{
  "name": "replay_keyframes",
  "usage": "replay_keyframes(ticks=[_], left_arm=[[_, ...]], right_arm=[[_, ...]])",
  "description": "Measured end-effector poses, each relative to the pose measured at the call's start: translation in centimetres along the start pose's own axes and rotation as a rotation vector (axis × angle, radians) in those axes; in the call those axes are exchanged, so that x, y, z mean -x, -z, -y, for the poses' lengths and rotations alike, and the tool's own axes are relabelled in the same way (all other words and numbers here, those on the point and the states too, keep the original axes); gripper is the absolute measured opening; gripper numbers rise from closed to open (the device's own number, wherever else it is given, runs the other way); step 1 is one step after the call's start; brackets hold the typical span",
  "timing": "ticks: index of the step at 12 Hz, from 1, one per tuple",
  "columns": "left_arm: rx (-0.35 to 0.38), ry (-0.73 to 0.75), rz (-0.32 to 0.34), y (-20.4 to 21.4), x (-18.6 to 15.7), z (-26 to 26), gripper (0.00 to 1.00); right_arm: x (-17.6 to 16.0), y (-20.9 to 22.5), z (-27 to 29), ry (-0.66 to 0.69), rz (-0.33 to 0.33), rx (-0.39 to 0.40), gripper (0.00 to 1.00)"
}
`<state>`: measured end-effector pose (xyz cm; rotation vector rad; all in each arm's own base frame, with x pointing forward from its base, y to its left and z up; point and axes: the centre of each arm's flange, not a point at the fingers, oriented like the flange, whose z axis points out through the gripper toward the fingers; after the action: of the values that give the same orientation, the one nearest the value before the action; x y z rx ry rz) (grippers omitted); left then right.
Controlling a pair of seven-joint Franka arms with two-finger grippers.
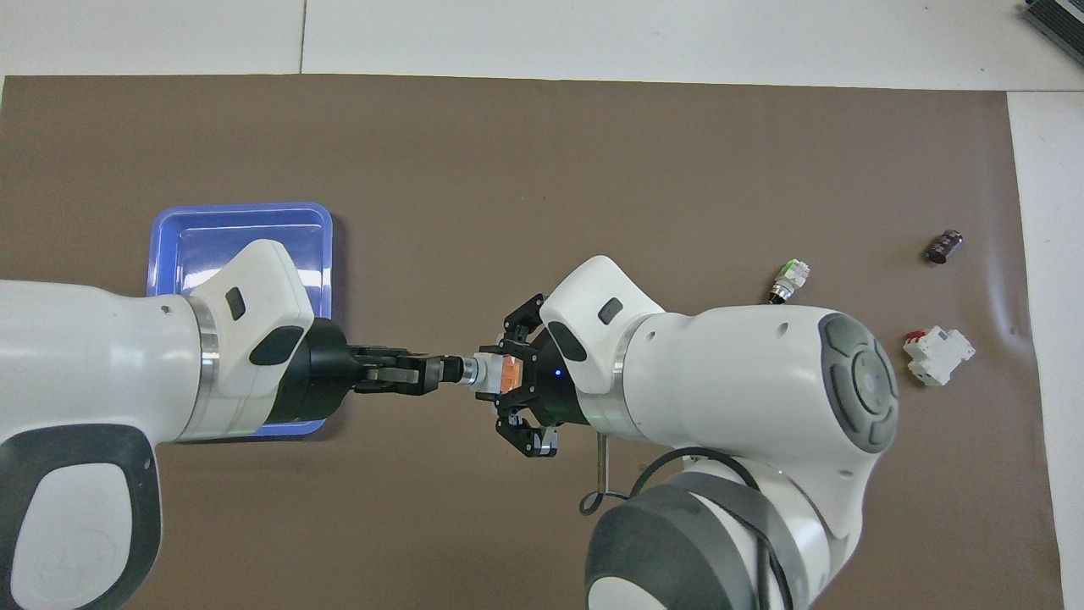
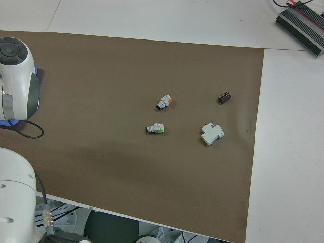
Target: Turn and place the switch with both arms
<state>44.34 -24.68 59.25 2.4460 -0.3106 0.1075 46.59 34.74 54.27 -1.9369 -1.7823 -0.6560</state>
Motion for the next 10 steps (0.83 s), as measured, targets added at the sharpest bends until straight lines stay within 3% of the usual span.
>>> replay_keyframes(ticks=[6, 10], left_arm=[[-0.066, -0.636, 0.052, 0.75, 0.18, -0.72, 0.10], [-0.101, -0.846, 0.082, 0.64, 0.29, -0.84, 0.10]], right_arm=[[-0.66, -0.49, 0.44, 0.011, -0.007, -0.001, 0.42], [-0.69, -0.92, 0.42, 0.011, -0.006, -0.006, 0.42]])
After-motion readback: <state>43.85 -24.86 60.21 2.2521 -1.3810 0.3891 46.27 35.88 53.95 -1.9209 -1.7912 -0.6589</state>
